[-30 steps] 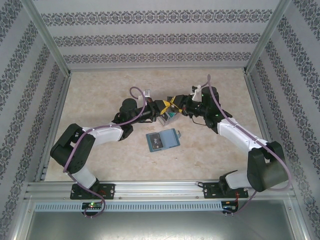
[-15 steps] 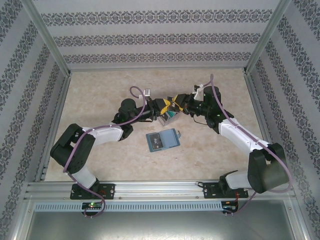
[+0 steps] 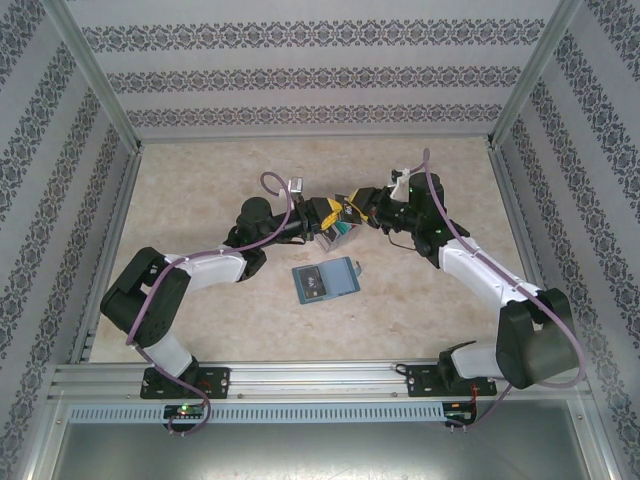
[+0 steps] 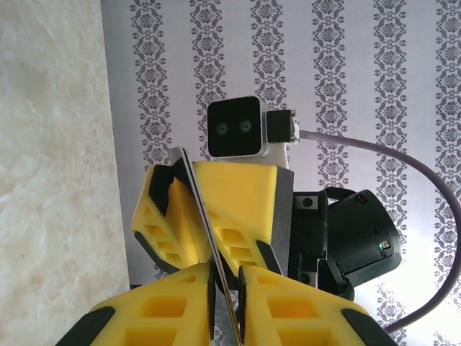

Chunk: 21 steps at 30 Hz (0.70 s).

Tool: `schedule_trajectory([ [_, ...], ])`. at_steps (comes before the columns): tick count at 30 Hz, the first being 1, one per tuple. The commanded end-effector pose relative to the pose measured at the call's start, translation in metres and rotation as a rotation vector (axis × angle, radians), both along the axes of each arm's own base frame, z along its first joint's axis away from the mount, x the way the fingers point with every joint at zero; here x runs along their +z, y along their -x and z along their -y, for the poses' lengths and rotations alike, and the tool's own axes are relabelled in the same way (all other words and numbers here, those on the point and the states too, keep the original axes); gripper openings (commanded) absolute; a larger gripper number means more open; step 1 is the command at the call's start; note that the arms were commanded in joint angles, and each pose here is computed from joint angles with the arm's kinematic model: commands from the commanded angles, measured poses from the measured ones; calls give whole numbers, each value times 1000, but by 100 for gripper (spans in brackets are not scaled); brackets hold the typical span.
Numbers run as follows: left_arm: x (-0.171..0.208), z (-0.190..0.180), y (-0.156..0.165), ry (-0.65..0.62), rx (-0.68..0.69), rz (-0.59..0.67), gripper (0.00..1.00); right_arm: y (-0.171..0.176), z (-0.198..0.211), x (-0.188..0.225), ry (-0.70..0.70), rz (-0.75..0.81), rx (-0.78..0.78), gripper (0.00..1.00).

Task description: Put the credit cards into the card holder

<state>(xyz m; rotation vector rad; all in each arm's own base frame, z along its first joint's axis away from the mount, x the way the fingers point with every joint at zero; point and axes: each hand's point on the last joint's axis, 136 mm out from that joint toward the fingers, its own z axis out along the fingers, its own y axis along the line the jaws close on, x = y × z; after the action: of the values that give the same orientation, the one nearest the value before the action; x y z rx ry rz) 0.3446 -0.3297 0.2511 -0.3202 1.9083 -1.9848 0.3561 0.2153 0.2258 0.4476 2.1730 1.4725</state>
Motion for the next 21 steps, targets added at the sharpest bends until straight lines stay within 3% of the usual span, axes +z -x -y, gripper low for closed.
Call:
schedule_trajectory([
  [1,49,1,10,87,-35,147,18,0,11,-11,29,-23,-47,25],
  [8,36,1,5,52,-18,117,20,4,3,6,-8,24,4,6],
  [21,47,14,7,94,-101,161,28,8,-13,18,-47,52,117,5],
])
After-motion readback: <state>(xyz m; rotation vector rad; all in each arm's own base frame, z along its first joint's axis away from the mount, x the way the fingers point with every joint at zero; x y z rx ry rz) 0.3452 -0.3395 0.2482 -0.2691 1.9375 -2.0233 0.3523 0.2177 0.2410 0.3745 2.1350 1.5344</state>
